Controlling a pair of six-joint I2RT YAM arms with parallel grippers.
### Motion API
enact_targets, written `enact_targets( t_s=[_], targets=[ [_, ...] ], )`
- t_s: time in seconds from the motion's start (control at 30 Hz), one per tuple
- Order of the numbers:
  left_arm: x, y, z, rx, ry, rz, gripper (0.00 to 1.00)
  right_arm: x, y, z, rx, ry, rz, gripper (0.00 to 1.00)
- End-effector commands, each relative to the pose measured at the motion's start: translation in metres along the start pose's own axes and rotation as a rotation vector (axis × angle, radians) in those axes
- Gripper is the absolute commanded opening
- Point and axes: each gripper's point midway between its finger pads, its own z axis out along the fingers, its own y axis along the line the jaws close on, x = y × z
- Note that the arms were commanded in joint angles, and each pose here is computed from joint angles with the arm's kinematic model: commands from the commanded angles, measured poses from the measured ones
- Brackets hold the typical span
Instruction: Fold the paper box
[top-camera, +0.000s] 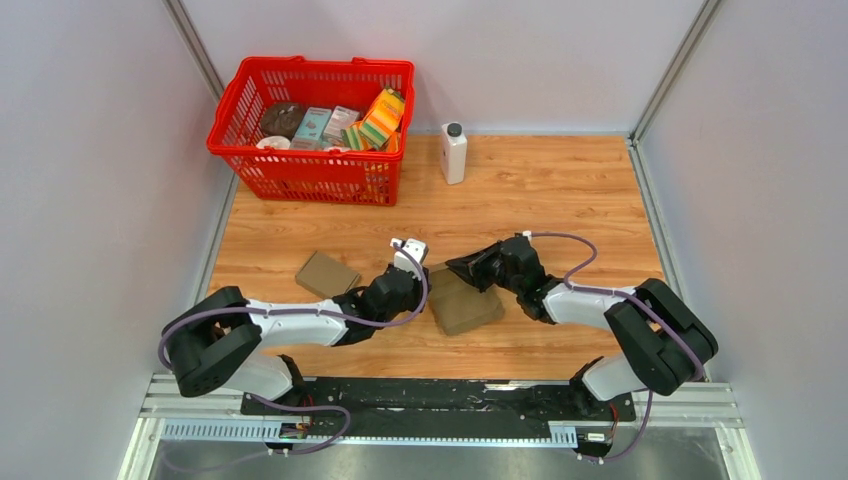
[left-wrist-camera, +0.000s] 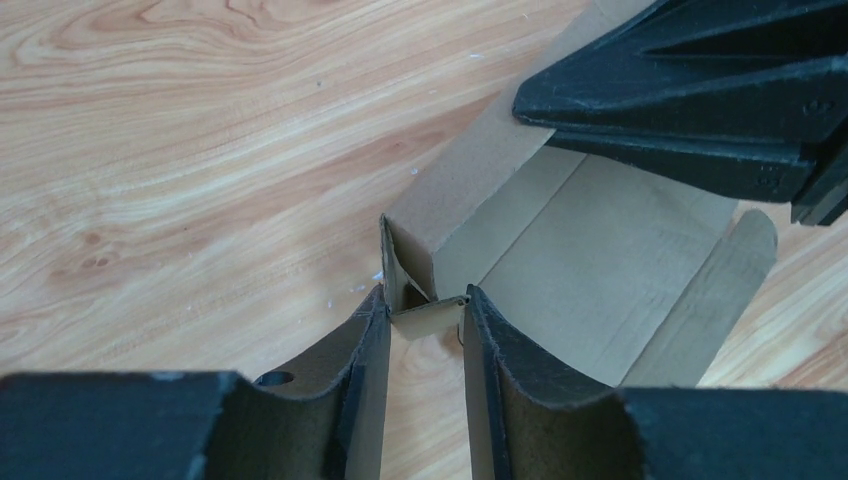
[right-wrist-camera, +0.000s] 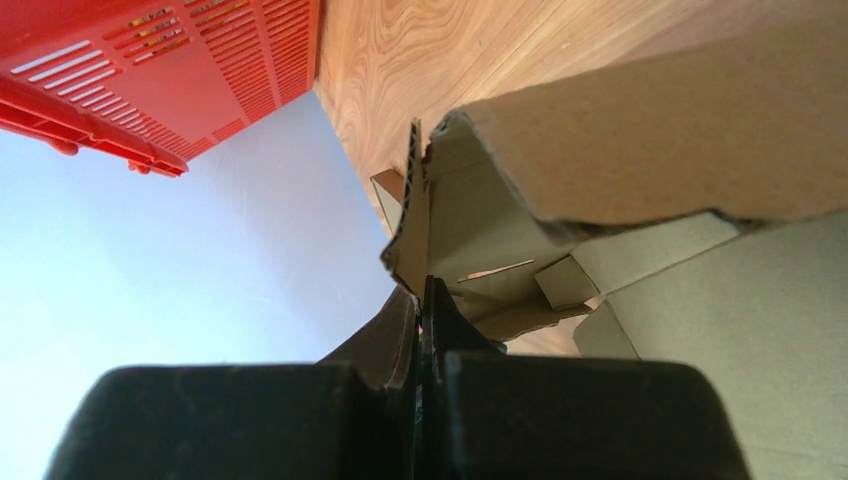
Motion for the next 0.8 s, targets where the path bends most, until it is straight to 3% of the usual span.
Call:
enact_targets(
  t_s=[0.0, 0.13, 0.27, 0.4, 0.43, 0.47, 0.63, 0.77],
  targets=[
    [-0.036, -0.021, 0.010, 0.019, -0.065, -0.075, 0.20, 0.005, 0.004, -0.004, -0.025, 0.009, 0.008, 0.00],
    [-0.030, -0.002, 0.007, -0.111, -0.048, -0.118, 0.23, 0.003, 0.002, -0.005, -0.022, 0.001, 0.030, 0.00],
    [-0.028, 0.000, 0.004, -0.136, -0.025, -0.183, 0.25, 0.003, 0.003, -0.006, -0.029, -0.003, 0.037, 0.00],
    [-0.031, -0.022, -0.003, 0.059, -0.045, -0.166, 0.36, 0.000, 0.005, -0.006, -0.031, -0.006, 0.037, 0.00],
    [-0.038, -0.033, -0.009, 0.138, -0.063, -0.173, 0.46, 0.001, 0.006, -0.006, -0.033, 0.000, 0.034, 0.00],
    [-0.035, -0.032, -0.011, 0.155, -0.054, -0.161, 0.49, 0.001, 0.007, -0.007, -0.035, 0.002, 0.031, 0.00],
    [-0.028, -0.019, -0.030, 0.211, -0.073, -0.116, 0.52, 0.003, 0.007, -0.006, -0.039, 0.011, 0.025, 0.00],
    [-0.021, -0.005, -0.039, 0.192, -0.083, -0.061, 0.49, 0.003, 0.008, -0.006, -0.044, 0.017, 0.029, 0.00]
  ],
)
